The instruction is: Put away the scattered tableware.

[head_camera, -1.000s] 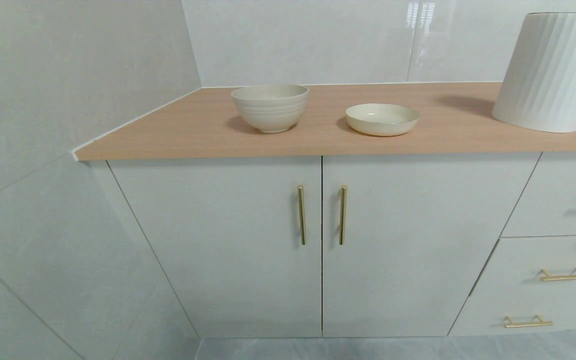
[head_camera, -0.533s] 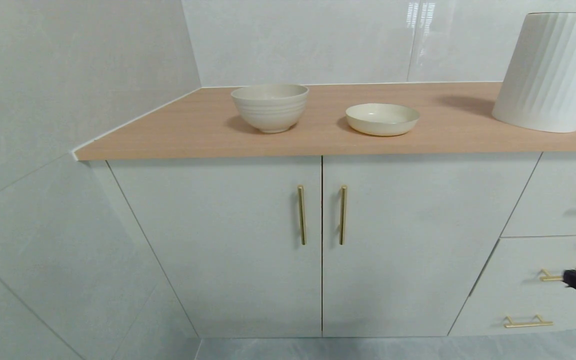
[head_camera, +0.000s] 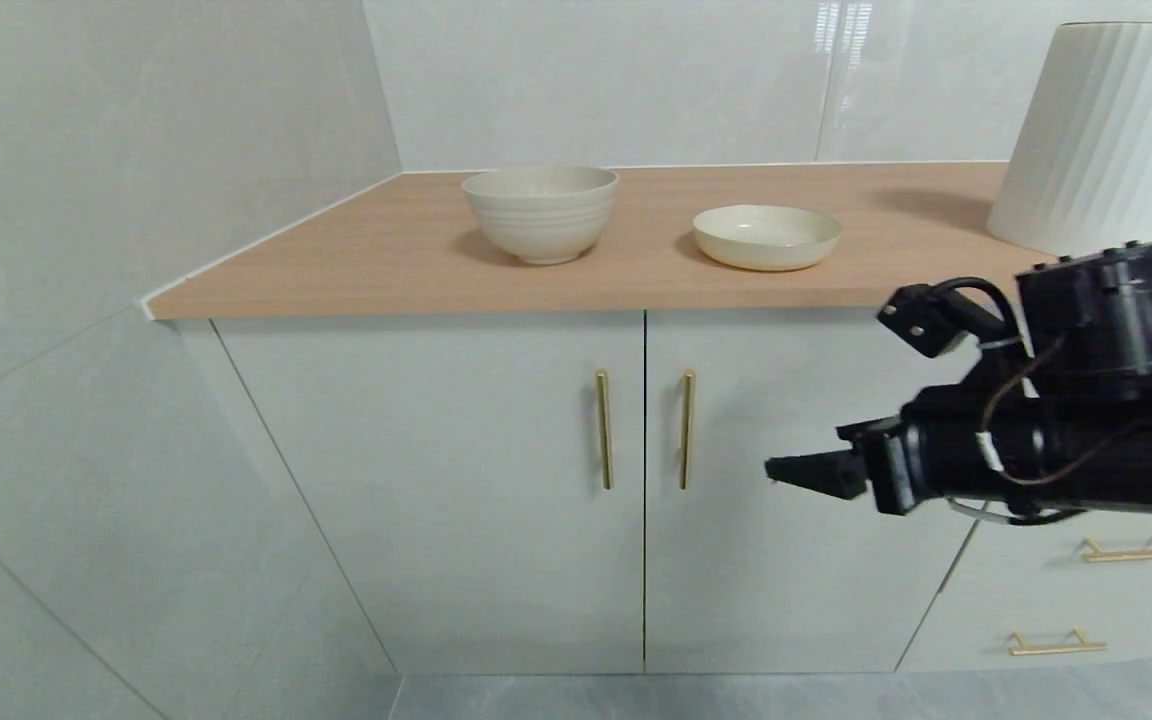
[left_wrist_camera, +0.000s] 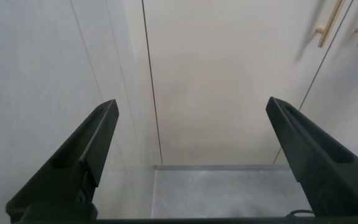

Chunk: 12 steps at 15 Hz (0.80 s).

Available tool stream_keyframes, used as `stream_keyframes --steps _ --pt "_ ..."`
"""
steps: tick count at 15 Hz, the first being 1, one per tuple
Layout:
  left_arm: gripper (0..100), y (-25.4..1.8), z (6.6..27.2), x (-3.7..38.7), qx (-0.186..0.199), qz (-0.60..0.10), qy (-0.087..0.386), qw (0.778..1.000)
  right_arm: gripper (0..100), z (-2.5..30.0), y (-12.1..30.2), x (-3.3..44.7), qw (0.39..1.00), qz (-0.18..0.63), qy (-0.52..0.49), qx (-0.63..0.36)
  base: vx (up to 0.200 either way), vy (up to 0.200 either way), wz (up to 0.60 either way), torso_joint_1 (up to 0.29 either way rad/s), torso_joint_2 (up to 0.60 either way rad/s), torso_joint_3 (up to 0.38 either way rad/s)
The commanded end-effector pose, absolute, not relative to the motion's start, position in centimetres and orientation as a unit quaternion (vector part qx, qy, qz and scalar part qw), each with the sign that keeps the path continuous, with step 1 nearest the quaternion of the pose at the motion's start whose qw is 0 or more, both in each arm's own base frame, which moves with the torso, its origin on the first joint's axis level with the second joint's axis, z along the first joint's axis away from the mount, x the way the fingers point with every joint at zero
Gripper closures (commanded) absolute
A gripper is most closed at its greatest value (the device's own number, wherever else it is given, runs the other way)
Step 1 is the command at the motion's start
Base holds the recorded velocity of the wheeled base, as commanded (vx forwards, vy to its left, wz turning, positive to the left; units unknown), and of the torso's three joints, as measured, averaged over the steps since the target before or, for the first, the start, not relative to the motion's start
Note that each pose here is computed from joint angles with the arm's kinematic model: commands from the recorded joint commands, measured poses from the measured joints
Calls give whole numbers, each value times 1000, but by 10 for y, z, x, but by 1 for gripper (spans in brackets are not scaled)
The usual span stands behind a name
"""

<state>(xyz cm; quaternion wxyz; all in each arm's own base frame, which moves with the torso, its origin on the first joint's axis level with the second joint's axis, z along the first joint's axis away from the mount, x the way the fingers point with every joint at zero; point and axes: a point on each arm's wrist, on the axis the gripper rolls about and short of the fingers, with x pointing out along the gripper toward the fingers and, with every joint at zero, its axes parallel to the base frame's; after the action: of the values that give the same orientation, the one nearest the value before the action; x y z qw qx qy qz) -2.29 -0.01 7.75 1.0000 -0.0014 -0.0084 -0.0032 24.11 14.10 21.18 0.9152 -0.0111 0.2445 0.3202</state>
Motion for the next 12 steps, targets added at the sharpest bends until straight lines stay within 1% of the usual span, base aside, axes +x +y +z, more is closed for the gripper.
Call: stream_keyframes --steps 1,5,8,12 --pt "0 0 77 -23 -2 -3 -8 1000 0 181 181 284 909 326 257 46 0 0 0 0 0 0" --pt "0 0 77 -23 -2 -3 -8 1000 0 142 213 308 904 345 241 74 0 0 0 0 0 0" --pt "0 0 77 -23 -2 -3 -8 1000 0 131 220 317 906 349 223 84 0 0 0 0 0 0" --pt "0 0 77 -23 -2 -3 -8 1000 0 126 223 321 907 351 209 101 0 0 0 0 0 0"
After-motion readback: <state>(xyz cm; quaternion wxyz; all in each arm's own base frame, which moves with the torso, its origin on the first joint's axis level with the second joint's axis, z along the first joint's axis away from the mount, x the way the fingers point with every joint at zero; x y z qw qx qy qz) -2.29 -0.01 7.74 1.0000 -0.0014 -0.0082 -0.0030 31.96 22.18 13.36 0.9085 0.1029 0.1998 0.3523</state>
